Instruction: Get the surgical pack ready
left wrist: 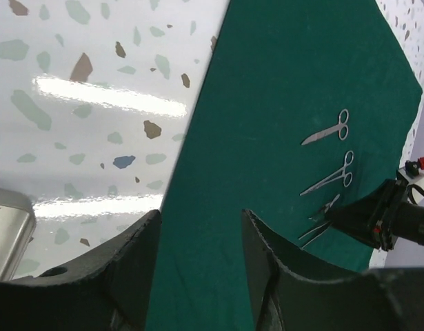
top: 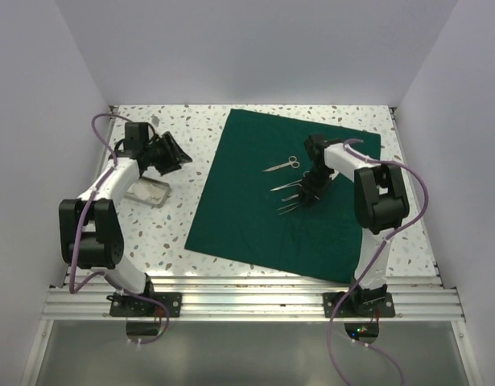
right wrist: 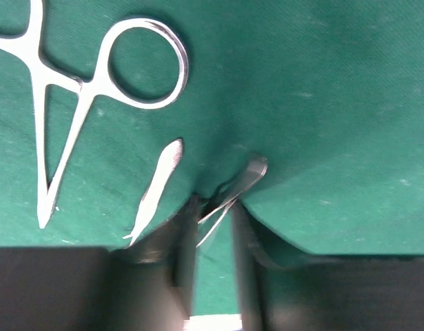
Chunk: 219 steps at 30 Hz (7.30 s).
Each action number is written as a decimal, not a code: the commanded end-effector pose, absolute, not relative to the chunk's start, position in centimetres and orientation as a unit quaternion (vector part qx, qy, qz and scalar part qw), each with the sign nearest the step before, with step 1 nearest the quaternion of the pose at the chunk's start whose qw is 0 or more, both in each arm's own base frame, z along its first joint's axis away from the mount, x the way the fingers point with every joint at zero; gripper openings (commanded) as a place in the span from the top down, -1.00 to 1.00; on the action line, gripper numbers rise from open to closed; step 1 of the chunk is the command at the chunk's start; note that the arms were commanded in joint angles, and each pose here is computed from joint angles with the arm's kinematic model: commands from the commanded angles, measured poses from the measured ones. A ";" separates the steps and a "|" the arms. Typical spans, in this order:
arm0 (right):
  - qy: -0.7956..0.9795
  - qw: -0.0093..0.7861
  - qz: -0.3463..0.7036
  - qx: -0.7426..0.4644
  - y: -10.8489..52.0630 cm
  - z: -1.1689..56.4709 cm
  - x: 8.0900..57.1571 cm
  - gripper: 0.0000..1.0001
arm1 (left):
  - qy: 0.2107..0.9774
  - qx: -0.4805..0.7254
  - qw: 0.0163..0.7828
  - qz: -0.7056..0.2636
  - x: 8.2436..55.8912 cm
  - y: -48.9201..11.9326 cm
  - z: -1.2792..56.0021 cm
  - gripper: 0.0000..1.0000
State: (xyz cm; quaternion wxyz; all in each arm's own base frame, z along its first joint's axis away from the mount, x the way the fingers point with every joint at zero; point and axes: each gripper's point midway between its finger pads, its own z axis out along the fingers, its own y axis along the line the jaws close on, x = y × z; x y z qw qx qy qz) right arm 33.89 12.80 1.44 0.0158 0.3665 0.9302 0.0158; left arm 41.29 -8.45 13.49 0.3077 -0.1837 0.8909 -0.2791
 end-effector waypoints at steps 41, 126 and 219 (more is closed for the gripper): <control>0.818 0.199 0.540 -0.001 31.8 25.4 40.7 0.50 | 0.749 0.138 0.219 -0.610 36.0 -29.0 21.1 1.00; 0.928 0.041 -0.015 0.370 13.6 2.8 37.2 0.26 | 0.852 -0.264 0.316 -0.324 41.7 -5.6 13.7 0.05; 0.942 0.104 0.014 0.319 16.0 8.6 41.0 -0.57 | 0.850 -0.425 0.303 -0.067 39.8 4.5 6.9 1.00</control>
